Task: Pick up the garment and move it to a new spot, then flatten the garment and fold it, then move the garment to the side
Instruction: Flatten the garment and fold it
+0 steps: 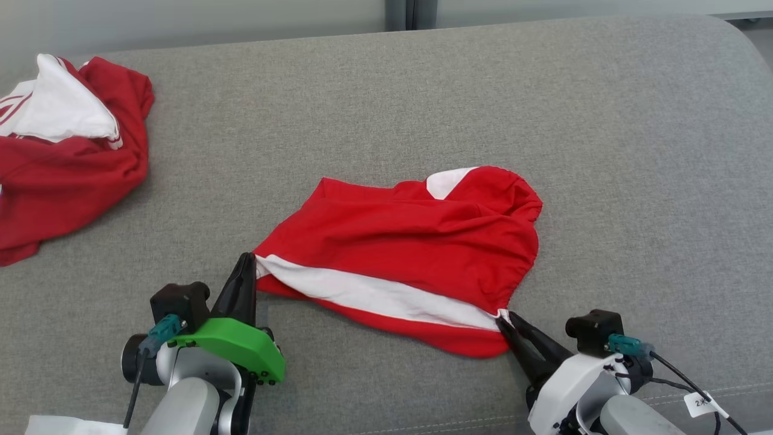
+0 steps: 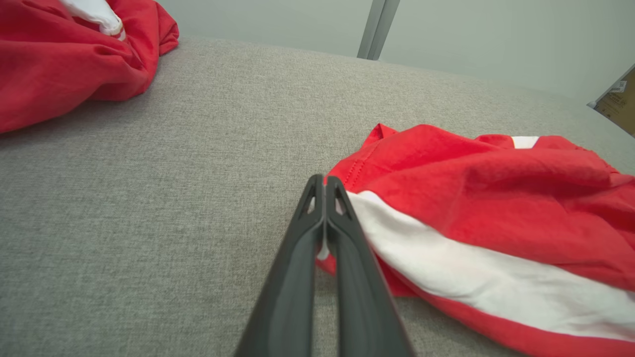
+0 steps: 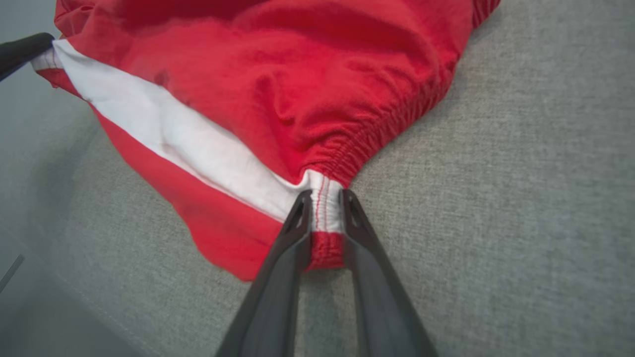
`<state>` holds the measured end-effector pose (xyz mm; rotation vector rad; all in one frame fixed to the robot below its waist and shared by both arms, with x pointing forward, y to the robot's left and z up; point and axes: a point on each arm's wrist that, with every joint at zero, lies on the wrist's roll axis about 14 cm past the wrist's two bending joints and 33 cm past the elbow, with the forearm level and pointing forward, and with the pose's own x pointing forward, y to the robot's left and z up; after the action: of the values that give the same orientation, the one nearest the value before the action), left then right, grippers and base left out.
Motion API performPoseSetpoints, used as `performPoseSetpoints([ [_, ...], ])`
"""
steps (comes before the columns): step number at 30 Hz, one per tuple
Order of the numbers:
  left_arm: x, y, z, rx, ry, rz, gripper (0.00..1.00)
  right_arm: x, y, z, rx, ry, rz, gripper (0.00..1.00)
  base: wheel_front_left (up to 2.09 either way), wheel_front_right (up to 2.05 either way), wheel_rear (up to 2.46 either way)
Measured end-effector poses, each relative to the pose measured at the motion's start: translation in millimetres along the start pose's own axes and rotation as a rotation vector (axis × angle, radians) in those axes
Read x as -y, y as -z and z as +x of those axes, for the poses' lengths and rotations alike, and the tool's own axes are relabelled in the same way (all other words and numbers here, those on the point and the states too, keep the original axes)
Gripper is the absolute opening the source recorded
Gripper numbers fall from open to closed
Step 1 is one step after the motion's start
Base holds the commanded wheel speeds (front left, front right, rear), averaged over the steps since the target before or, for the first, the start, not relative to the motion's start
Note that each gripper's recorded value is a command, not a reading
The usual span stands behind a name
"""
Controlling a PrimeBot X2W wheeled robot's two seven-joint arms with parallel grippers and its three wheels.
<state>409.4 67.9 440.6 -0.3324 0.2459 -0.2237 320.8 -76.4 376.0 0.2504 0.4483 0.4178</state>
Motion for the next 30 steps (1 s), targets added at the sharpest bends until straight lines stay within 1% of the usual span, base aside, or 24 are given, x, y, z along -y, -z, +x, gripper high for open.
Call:
performPoseSetpoints([
  [2,0,0,0,0.001,0.0,0.002,0.0,2,-3,0,0.01,0.001,-0.007,0.0,0.0,0.0,0.0],
  [7,0,-2,-3,0.006,-0.004,0.001,0.0,15,-25,-2,0.068,0.024,-0.042,0.0,0.0,0.0,0.0],
  [13,9,-7,-6,0.024,0.016,-0.002,0.0,21,-71,-4,0.2,0.03,-0.101,0.0,0.0,0.0,0.0],
  [18,27,-18,-8,0.057,0.057,-0.029,0.0,30,-117,-12,0.331,0.064,-0.166,0.0,0.0,0.0,0.0],
  [21,39,-21,-11,0.065,0.093,-0.029,0.0,36,-136,-20,0.387,0.091,-0.198,0.0,0.0,0.0,0.0],
  [24,47,-22,-16,0.068,0.118,-0.032,0.0,37,-162,-27,0.466,0.112,-0.211,0.0,0.0,0.0,0.0],
  [27,52,-8,-25,0.016,0.14,-0.033,0.0,35,-155,-27,0.452,0.106,-0.206,0.0,0.0,0.0,0.0],
  [30,55,10,-35,-0.045,0.15,-0.043,0.0,36,-127,-29,0.384,0.114,-0.187,0.0,0.0,0.0,0.0],
])
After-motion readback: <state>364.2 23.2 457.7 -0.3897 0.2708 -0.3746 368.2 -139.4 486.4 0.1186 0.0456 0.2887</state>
